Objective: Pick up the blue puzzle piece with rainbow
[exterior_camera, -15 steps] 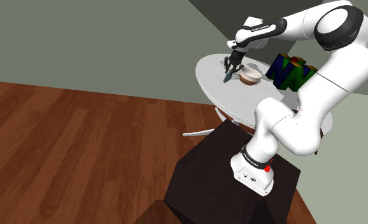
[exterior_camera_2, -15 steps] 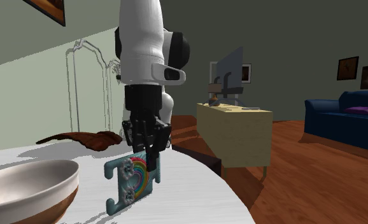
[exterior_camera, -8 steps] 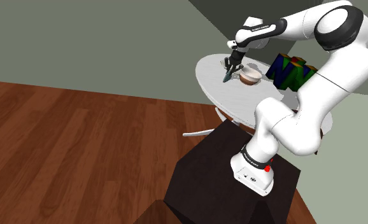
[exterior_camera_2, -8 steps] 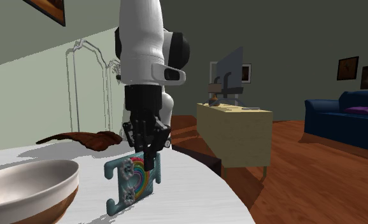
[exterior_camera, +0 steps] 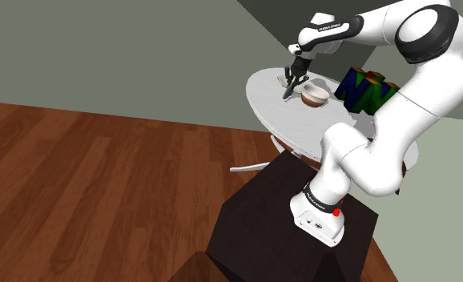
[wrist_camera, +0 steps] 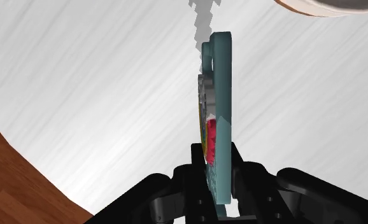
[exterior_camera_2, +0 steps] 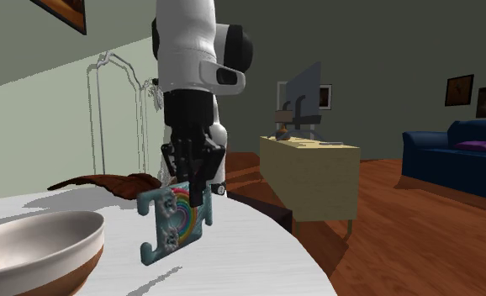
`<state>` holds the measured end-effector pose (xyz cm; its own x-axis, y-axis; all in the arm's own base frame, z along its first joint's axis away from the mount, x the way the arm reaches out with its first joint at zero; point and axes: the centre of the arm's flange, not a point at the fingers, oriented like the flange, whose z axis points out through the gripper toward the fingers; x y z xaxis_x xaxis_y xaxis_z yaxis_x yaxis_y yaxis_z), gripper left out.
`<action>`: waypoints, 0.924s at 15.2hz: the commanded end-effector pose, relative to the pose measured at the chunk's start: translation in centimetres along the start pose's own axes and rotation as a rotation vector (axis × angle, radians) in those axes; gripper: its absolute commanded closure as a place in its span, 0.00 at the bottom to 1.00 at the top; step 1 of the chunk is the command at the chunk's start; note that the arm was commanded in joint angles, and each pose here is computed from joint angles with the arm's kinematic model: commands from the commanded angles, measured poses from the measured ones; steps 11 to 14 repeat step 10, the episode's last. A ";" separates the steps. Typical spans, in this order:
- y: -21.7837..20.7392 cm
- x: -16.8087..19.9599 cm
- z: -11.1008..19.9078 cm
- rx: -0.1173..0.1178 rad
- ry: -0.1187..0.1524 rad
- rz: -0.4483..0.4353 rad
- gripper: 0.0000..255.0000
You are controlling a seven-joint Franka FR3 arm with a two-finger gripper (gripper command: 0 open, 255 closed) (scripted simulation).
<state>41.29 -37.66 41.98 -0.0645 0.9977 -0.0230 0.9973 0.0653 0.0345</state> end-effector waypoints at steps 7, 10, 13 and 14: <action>0.1 0.0 -4.2 0.000 0.000 0.000 1.00; 0.1 0.0 -4.8 0.000 0.000 0.000 1.00; 0.1 0.0 -4.8 0.000 0.000 0.000 1.00; 0.1 0.0 -4.8 0.000 0.000 0.000 1.00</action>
